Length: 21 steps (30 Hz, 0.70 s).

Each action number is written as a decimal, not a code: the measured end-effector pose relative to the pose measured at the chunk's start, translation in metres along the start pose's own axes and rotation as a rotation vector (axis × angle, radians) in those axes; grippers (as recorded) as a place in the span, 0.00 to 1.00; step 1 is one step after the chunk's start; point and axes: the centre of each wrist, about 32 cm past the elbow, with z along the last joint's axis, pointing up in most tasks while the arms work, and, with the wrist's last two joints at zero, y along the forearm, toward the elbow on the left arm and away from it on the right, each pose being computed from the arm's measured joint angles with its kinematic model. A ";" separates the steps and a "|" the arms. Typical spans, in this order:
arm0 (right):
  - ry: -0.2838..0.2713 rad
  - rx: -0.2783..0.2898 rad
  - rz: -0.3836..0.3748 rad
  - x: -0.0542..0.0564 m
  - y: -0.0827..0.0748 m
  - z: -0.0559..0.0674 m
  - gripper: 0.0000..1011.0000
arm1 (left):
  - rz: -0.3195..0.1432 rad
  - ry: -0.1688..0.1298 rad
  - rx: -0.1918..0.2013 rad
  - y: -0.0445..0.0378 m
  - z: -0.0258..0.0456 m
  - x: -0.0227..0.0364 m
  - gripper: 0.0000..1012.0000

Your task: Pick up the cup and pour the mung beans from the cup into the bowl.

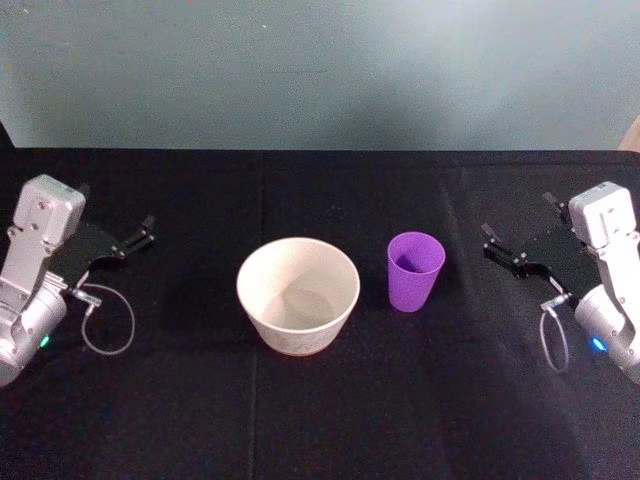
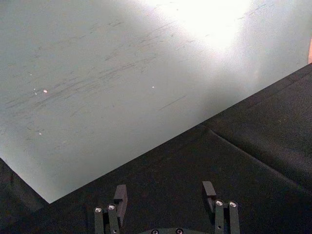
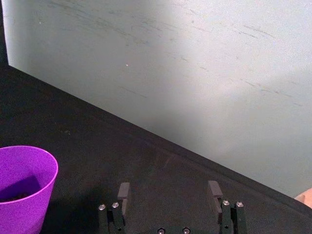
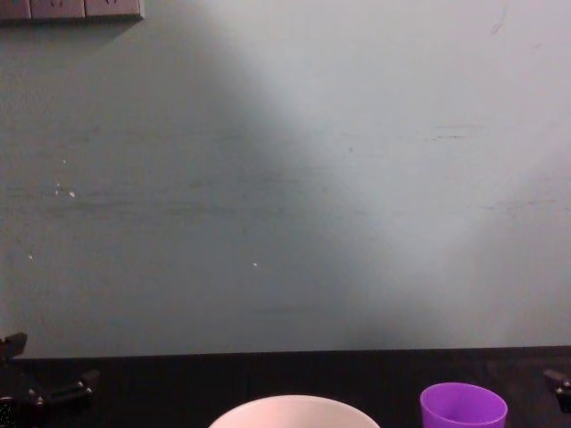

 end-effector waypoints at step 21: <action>0.000 0.000 0.000 0.000 0.000 0.000 0.99 | 0.000 0.000 0.000 0.0000 0.0000 0.0000 0.99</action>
